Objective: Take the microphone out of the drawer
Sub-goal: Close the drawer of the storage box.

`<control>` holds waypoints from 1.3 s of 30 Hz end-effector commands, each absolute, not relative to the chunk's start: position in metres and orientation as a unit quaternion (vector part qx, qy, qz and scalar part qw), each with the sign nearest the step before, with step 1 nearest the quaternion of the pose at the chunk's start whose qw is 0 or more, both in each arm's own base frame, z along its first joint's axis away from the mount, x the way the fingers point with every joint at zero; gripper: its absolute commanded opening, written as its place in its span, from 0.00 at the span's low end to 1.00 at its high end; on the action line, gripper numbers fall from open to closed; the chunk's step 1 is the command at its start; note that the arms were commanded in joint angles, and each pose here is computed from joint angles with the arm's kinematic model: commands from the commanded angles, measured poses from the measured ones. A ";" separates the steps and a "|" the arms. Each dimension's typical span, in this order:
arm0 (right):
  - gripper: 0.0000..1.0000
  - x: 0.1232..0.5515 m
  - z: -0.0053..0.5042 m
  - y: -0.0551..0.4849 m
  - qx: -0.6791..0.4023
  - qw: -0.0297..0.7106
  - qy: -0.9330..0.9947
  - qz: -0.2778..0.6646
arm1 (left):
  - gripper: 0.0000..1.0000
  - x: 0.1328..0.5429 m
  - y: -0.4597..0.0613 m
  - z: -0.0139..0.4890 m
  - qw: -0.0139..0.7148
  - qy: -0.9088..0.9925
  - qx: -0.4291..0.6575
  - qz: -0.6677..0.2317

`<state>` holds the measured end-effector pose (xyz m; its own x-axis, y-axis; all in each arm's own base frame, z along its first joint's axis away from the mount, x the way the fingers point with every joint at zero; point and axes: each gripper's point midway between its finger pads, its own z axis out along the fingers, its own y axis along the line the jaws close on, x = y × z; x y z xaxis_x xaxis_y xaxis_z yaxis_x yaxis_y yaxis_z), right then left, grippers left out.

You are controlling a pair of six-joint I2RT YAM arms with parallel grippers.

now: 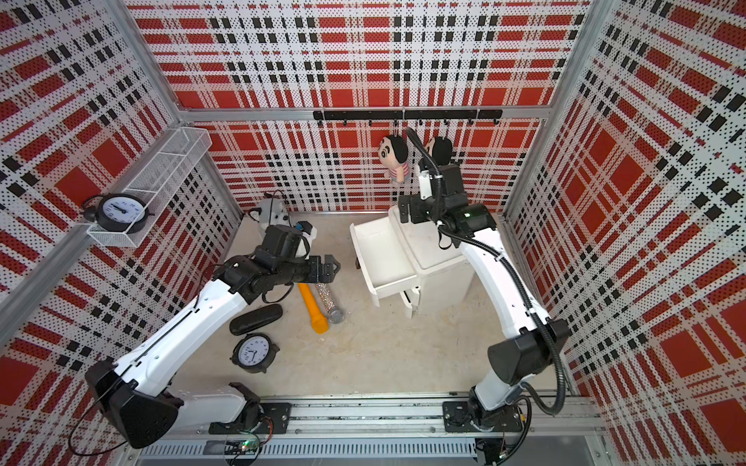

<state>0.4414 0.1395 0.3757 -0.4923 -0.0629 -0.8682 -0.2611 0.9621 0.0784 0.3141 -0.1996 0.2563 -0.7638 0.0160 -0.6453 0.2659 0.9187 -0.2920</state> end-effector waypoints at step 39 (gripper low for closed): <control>1.00 0.444 0.265 0.023 -0.004 0.417 0.898 0.142 | 0.98 0.359 -0.220 0.187 0.317 0.935 0.074 -0.141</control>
